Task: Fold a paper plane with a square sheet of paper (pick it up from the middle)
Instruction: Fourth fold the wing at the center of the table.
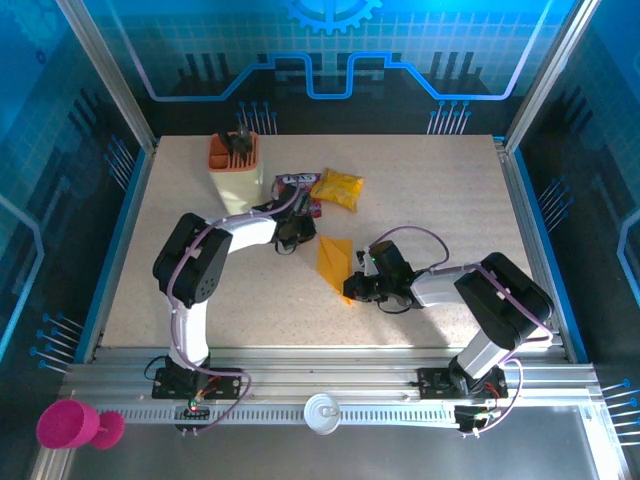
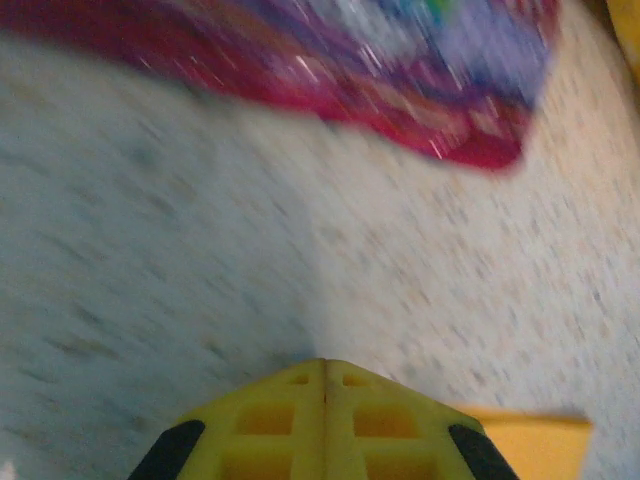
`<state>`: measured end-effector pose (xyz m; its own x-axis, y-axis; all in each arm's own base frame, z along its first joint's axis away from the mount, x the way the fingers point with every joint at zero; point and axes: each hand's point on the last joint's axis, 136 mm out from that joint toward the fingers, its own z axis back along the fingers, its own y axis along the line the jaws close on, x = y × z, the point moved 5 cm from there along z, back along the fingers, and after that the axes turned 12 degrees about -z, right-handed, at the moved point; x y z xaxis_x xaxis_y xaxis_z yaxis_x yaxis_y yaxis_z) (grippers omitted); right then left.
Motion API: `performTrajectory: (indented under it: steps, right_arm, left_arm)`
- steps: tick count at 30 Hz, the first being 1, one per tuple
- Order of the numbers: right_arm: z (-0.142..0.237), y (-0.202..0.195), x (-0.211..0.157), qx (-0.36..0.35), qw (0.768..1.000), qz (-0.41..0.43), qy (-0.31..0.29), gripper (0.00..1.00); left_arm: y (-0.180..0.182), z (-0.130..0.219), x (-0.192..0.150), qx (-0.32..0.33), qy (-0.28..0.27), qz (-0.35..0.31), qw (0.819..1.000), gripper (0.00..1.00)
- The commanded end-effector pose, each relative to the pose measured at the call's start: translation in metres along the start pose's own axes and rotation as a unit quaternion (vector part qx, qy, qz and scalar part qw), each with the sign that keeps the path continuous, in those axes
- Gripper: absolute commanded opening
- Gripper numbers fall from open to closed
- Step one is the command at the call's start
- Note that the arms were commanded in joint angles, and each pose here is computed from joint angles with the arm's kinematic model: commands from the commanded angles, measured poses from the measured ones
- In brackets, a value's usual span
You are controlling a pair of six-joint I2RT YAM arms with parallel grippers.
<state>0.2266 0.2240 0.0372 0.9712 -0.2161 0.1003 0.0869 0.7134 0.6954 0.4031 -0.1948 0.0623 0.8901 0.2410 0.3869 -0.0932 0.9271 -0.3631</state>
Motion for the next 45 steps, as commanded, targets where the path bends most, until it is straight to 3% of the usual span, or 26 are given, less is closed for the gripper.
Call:
performTrajectory:
  steps: [1, 7, 13, 24, 31, 45]
  right_arm:
    - [-0.007, -0.097, -0.062, -0.196, 0.973, -0.072, 0.097, 0.0]
    - [-0.008, -0.097, -0.061, -0.193, 0.974, -0.071, 0.097, 0.0]
    - [-0.011, -0.099, -0.063, -0.191, 0.974, -0.07, 0.101, 0.0]
    - [-0.011, -0.094, -0.062, -0.179, 0.977, -0.054, 0.108, 0.0]
    - [-0.002, -0.078, -0.066, -0.141, 0.983, -0.012, 0.115, 0.0]
    - [0.017, -0.08, -0.081, -0.163, 0.98, 0.008, 0.113, 0.0]
  left_arm:
    - [-0.004, 0.022, 0.016, 0.004, -0.024, -0.03, 0.999, 0.0]
    - [-0.051, 0.055, -0.019, -0.089, -0.014, -0.071, 0.993, 0.0]
    - [-0.084, 0.051, -0.072, -0.14, 0.017, -0.092, 0.986, 0.0]
    - [-0.063, -0.003, -0.119, -0.085, 0.089, -0.073, 0.99, 0.0]
    - [-0.038, -0.011, -0.129, -0.019, 0.108, -0.057, 0.992, 0.0]
    - [-0.03, -0.017, -0.132, 0.0, 0.118, -0.051, 0.992, 0.0]
